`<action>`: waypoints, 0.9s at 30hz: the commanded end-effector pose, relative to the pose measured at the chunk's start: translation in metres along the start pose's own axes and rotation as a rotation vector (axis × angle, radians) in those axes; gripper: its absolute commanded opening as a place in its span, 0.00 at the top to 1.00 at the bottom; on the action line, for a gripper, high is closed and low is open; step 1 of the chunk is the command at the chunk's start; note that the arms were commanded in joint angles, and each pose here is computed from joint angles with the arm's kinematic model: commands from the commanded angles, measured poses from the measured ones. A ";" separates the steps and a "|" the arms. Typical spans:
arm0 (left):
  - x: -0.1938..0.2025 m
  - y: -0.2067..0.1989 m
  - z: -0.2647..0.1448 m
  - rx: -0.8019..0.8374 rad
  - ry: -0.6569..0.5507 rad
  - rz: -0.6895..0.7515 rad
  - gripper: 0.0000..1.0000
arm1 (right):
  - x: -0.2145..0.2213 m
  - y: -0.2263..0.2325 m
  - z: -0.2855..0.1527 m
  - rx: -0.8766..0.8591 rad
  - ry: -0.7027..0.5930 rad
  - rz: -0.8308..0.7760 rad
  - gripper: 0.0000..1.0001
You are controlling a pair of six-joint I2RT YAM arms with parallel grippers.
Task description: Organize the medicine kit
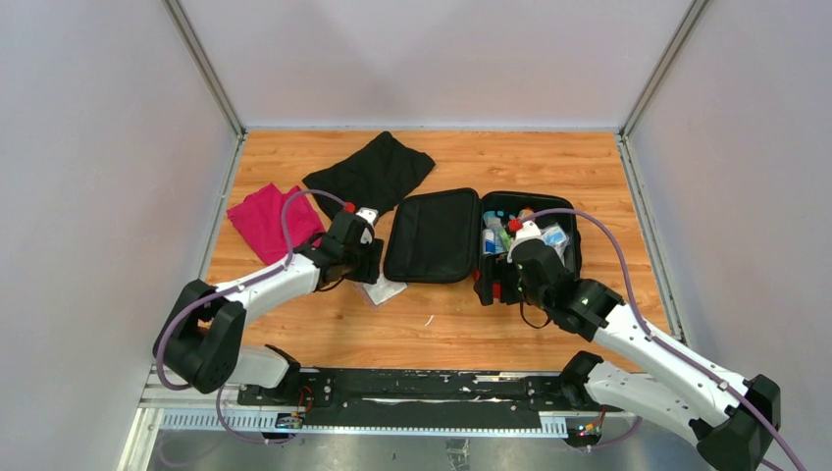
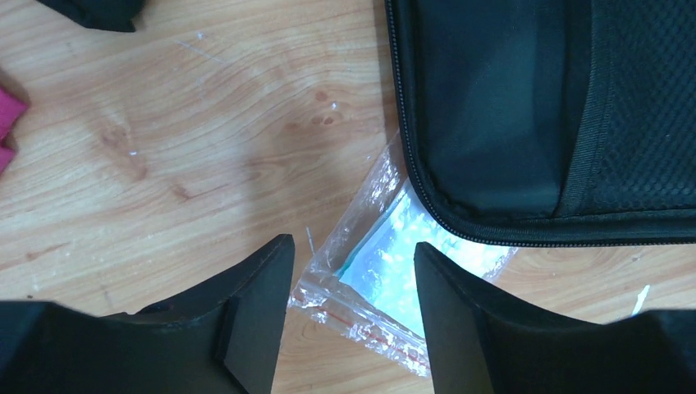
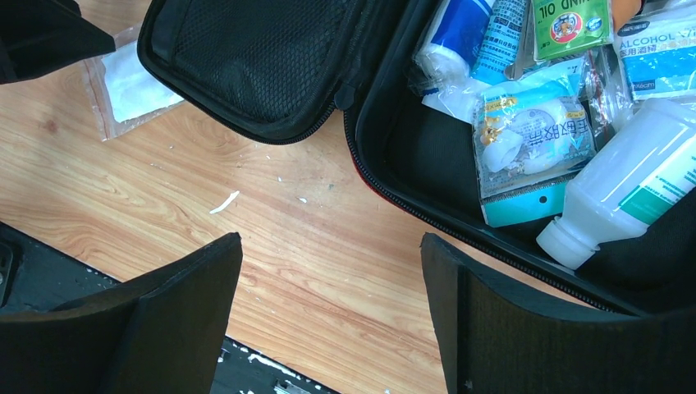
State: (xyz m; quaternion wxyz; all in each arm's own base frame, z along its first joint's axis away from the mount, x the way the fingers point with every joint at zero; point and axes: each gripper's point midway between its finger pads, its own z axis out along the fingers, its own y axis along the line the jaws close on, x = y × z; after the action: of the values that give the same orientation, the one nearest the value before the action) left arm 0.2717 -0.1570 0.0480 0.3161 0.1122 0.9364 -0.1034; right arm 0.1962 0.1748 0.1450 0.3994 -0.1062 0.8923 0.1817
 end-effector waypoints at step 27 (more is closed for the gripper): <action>0.050 0.002 -0.008 -0.133 0.251 0.031 1.00 | 0.009 -0.011 0.000 0.027 0.005 -0.003 0.14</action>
State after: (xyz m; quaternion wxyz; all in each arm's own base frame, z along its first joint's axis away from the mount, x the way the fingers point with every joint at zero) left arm 0.2534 -0.1679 0.0192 0.2282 0.1396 0.9622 -0.0516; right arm 0.1939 0.1722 0.1397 0.3969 -0.1070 0.8938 0.1792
